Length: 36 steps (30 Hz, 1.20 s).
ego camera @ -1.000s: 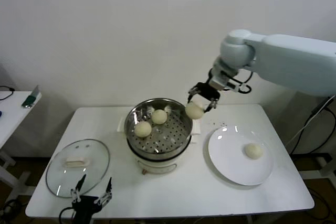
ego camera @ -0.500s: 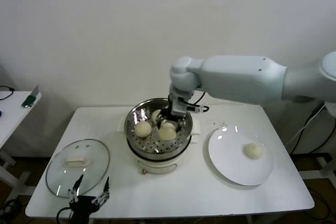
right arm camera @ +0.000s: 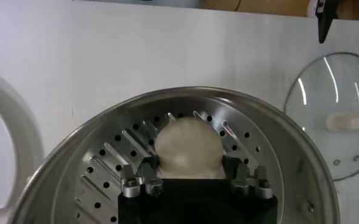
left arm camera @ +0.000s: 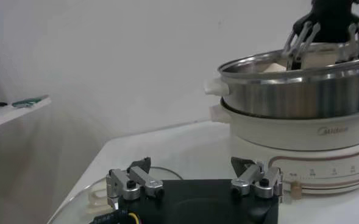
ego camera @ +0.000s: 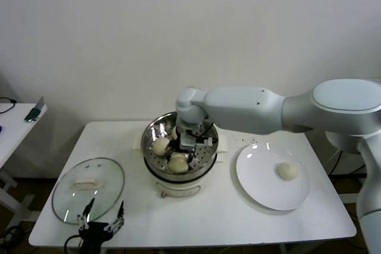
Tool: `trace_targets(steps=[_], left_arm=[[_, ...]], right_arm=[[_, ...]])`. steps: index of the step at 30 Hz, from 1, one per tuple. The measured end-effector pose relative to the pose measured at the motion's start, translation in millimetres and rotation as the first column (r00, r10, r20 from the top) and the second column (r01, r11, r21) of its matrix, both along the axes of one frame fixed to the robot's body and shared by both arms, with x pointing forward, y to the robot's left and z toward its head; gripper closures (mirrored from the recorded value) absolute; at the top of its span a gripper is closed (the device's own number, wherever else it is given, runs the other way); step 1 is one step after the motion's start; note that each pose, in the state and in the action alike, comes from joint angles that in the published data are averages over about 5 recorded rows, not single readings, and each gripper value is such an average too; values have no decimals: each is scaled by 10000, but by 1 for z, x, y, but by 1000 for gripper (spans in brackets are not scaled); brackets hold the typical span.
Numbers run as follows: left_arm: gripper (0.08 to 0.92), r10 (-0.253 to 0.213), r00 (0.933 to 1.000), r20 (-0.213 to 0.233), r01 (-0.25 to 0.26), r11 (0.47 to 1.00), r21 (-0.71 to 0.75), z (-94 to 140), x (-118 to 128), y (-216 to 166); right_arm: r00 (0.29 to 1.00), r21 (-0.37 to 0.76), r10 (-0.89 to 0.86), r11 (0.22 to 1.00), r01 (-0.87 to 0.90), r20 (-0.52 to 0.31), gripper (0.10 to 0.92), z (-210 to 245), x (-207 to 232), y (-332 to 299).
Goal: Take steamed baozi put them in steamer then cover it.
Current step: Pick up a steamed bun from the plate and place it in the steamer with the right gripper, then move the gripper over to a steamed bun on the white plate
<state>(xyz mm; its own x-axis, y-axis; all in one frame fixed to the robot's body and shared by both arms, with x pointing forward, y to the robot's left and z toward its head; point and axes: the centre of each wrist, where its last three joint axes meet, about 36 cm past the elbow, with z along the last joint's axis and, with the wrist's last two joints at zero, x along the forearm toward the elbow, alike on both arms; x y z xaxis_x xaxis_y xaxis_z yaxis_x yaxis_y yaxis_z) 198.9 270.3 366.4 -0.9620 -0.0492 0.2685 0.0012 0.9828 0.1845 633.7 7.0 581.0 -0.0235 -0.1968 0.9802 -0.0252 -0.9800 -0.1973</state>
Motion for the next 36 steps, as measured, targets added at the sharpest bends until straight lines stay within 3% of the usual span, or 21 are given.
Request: trace_targets(steps=[7, 13, 19, 23, 27, 36], left_arm=[[177, 17, 10000, 23, -17, 10000, 0, 1, -1, 0], [177, -14, 10000, 49, 14, 10000, -15, 2, 0, -2], [177, -46, 9999, 91, 46, 10000, -23, 2, 1, -2], [177, -68, 9999, 109, 68, 10000, 2, 1, 3, -1], [177, -77, 9999, 113, 77, 10000, -10, 1, 5, -1], [177, -50, 10000, 41, 50, 10000, -41, -2, 6, 0]], right_arm=[[9997, 77, -243, 9997, 244, -99, 204, 6, 5, -4], [9932, 25, -1163, 9932, 1163, 2, 200, 49, 24, -33], [9327, -111, -3605, 9327, 3605, 8, 200, 99, 47, -109], [8144, -202, -5803, 8142, 5802, 18, 200, 117, 56, -181], [6428, -230, -7660, 6427, 7658, -49, 200, 114, 55, -257], [2864, -546, -9570, 2887, 9558, -464, 200, 53, 31, -373]])
